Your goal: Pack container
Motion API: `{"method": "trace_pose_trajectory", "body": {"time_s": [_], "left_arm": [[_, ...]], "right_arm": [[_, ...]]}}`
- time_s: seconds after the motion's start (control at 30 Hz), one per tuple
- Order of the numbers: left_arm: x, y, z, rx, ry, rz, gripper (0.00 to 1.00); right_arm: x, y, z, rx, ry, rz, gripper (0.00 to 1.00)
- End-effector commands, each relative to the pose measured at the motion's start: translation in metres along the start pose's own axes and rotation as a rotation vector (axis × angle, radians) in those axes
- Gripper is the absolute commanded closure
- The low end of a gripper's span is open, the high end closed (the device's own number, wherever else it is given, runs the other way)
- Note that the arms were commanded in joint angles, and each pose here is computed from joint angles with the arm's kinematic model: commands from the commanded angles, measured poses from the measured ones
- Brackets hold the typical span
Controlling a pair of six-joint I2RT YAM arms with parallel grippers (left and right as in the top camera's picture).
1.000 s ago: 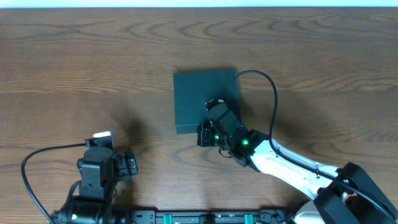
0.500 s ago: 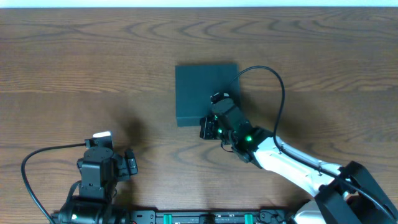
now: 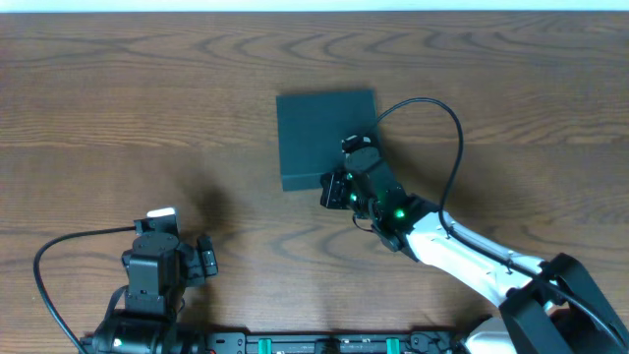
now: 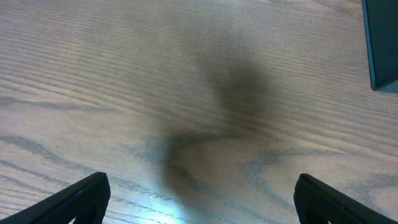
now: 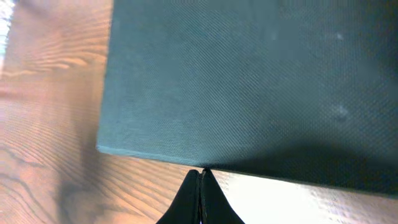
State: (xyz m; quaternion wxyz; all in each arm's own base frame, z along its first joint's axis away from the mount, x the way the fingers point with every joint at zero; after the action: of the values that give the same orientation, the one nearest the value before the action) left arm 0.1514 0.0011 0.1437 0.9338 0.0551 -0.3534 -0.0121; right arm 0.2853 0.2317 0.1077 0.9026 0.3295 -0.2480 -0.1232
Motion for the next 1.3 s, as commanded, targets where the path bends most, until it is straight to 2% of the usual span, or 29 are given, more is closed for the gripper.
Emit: {"method": "trace_pose_trajectory", "body": {"time_s": [0.0, 0.43, 0.93, 1.1, 1.27], "left_arm": [[0.001, 0.002, 0.001, 0.015, -0.007, -0.017, 0.05], [0.001, 0.002, 0.001, 0.015, -0.007, -0.017, 0.05], [0.001, 0.002, 0.001, 0.015, -0.007, -0.017, 0.05], [0.001, 0.002, 0.001, 0.015, -0.007, -0.017, 0.05], [0.001, 0.002, 0.001, 0.015, -0.007, -0.017, 0.05]], "right_arm": [[0.007, 0.000, -0.001, 0.006, -0.029, -0.002, 0.98], [0.008, -0.007, -0.008, -0.004, -0.022, -0.033, 0.98], [-0.001, 0.022, 0.002, 0.146, 0.079, -0.014, 0.98], [-0.011, 0.016, 0.001, 0.110, 0.120, 0.002, 0.98], [-0.010, 0.013, -0.001, 0.070, 0.077, 0.034, 0.98]]}}
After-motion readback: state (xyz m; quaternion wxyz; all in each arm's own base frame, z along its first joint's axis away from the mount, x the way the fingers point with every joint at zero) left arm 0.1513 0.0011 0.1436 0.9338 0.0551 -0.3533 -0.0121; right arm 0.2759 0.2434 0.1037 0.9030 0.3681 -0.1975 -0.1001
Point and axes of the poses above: each gripper's point midway between its finger pads, its own z axis back along the fingers, its own y axis along the line the jaws close on, x = y × z, the point moved 5 cm from there along z, back along the fingers, and after that the axes turned 11 degrees about -z, right-handed, at the moved point
